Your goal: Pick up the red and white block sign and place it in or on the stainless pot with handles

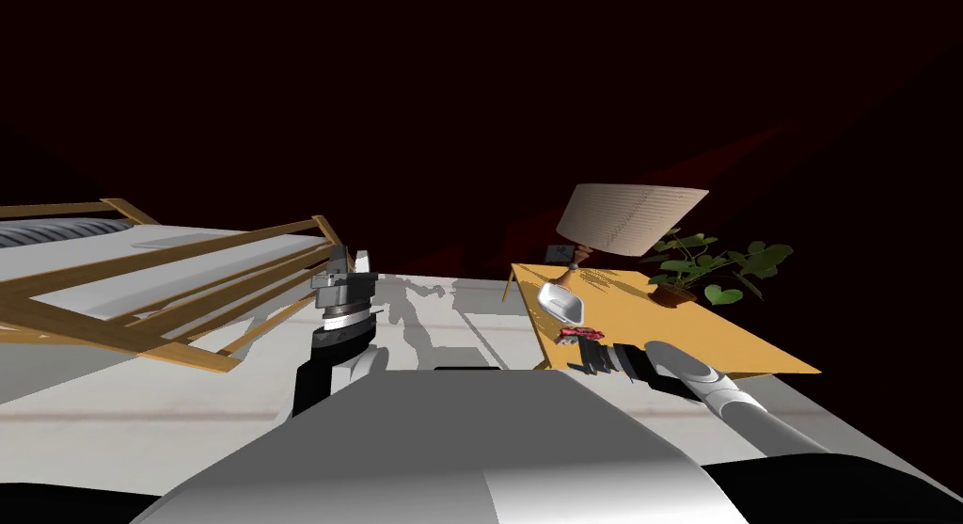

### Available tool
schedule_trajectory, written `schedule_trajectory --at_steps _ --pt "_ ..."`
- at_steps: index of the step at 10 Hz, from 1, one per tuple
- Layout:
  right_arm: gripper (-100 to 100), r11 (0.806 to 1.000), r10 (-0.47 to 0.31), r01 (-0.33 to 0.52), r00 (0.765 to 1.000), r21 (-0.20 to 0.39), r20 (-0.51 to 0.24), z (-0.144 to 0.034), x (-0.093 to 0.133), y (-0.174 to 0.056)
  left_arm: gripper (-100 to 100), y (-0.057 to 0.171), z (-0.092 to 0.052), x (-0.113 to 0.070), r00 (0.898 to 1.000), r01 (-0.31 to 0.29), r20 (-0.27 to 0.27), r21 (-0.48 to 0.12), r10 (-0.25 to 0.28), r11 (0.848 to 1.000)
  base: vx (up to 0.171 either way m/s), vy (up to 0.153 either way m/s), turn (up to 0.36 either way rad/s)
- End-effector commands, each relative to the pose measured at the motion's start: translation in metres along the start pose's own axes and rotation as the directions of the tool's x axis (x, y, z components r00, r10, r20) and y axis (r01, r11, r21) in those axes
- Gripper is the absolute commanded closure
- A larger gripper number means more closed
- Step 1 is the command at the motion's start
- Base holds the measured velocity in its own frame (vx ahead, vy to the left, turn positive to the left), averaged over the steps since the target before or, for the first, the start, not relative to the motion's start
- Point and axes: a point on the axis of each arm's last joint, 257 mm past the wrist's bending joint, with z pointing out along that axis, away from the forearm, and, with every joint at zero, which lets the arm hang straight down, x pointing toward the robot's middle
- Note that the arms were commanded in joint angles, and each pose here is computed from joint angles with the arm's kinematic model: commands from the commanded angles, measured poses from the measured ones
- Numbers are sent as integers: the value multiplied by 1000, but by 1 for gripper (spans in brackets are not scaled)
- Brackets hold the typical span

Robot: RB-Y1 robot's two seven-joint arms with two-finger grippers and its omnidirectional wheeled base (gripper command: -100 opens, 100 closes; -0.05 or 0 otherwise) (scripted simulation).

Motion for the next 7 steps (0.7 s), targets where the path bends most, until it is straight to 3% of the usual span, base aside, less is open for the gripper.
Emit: schedule_trajectory --at_steps 1,2,3,4,7 --pt "-100 1000 -26 25 999 -12 -46 -5 10 -3 0 0 0 0 1000 0 0 0 0 1000 81 -13 48" --pt "-100 998 -61 57 991 -31 -116 -17 30 -5 0 0 0 0 1000 0 0 0 0 1000 93 -16 73" --pt "-100 998 -65 61 990 -34 -122 -17 32 -5 0 0 0 0 1000 0 0 0 0 1000 80 -9 52" --pt "-100 994 -98 89 978 -56 -187 -29 50 -7 0 0 0 0 1000 0 0 0 0 1000 87 -2 75" --pt "-100 989 -138 120 956 -87 -257 -42 71 -7 0 0 0 0 1000 0 0 0 0 1000 83 -7 52"
